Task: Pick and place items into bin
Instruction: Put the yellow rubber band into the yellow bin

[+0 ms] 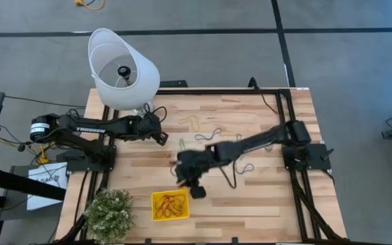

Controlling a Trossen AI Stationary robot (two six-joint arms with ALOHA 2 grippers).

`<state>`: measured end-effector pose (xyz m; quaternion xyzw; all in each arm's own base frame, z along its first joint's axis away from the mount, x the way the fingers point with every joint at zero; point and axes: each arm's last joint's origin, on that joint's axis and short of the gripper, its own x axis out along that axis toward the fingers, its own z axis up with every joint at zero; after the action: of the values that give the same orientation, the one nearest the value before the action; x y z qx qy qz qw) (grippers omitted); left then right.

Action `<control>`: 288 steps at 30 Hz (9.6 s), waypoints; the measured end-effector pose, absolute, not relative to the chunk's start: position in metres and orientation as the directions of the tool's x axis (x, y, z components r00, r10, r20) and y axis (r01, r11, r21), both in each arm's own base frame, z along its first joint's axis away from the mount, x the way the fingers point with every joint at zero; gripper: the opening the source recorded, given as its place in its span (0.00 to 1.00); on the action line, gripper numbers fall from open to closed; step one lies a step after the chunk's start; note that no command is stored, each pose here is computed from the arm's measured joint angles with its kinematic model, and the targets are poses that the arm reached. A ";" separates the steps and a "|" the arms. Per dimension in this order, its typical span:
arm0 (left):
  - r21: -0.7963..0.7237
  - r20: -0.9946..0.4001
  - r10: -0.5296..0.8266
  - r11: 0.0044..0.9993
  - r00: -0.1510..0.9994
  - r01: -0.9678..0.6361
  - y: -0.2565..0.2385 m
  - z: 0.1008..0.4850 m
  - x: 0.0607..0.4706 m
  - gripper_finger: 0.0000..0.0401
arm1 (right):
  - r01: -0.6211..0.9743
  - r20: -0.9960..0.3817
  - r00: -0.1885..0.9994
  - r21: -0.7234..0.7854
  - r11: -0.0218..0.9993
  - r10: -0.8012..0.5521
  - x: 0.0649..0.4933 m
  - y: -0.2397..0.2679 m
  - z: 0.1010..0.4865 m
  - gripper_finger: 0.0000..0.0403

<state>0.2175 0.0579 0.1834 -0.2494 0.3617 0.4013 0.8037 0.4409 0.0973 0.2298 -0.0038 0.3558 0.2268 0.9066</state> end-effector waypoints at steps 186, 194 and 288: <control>-0.103 -0.803 0.437 0.570 0.406 -0.815 0.057 0.182 0.216 0.23 | -0.466 -0.492 0.779 -0.041 0.884 0.388 0.441 0.137 0.178 0.24; -0.112 -0.816 0.426 0.547 0.390 -0.830 0.056 0.180 0.214 0.23 | -0.426 -0.552 0.761 -0.026 0.905 0.342 0.423 0.110 0.223 0.26; -0.032 -0.813 0.413 0.672 0.410 -0.739 0.047 0.178 0.268 0.00 | 0.012 -0.672 0.740 0.004 1.000 -0.006 0.333 -0.071 0.322 0.25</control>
<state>0.2681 0.0475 0.1784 -0.1978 0.4125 0.3530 0.8161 0.3331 -0.0707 0.3220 0.0043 0.3604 -0.0049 0.9328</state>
